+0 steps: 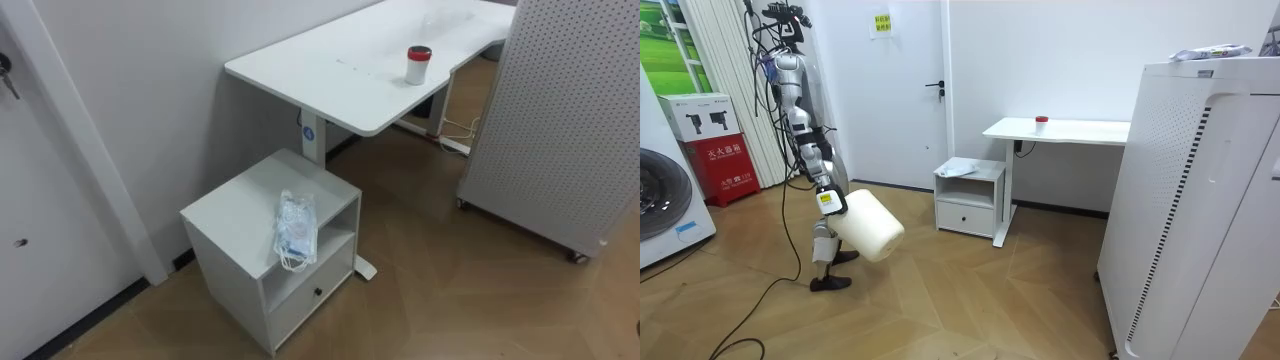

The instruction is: Pick garbage

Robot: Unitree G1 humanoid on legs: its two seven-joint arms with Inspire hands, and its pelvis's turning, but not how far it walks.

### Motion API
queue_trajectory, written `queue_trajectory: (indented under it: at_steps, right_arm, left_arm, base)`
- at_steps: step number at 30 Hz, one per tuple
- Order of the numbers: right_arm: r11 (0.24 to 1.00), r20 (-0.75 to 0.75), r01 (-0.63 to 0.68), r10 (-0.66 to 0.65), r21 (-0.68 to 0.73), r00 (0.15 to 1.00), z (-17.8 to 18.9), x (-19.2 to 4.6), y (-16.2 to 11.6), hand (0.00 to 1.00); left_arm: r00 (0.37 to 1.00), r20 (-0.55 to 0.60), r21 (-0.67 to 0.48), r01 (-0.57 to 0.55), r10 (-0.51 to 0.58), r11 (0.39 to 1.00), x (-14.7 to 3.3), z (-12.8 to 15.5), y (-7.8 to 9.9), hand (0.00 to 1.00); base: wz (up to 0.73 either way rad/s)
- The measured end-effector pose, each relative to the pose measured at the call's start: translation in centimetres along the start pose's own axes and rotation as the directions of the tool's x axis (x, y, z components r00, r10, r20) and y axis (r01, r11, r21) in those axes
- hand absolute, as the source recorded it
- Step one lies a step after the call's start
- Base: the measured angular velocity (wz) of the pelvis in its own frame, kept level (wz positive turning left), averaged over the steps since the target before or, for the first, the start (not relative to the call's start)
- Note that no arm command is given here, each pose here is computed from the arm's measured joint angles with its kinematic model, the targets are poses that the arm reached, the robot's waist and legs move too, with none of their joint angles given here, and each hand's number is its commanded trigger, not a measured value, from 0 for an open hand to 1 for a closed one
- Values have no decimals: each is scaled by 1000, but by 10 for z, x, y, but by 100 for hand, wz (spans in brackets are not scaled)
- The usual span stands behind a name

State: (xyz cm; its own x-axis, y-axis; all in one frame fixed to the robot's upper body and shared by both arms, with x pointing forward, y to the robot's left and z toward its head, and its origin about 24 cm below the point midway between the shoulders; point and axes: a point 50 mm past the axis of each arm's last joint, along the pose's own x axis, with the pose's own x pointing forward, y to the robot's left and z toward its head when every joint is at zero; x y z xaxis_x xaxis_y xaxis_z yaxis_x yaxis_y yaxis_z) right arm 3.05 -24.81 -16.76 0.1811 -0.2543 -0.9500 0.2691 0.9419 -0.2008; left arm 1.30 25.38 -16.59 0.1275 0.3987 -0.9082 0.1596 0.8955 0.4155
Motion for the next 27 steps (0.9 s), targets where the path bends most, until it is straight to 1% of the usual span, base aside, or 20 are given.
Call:
queue_trajectory:
  at_steps: [4,12,21,27]
  right_arm:
    - [1000,0,5,-5,-6,1000,0,0,0,100]
    - [999,3,30,-30,-17,1000,0,0,-1,100]
    - [999,5,33,-33,-33,999,0,0,-2,100]
    - [999,8,37,-37,-35,999,1,0,-1,100]
  left_arm:
    - [1000,2,21,1,-1,1000,0,0,-1,0]
    - [1000,3,19,1,-1,1000,0,0,-2,0]
    - [1000,-8,-17,-6,6,1000,0,-2,-1,0]
    - [1000,-16,-15,-5,5,1000,-1,-6,-2,0]
  base:
    - [0]
    - [0]
    - [3]
    - [2]
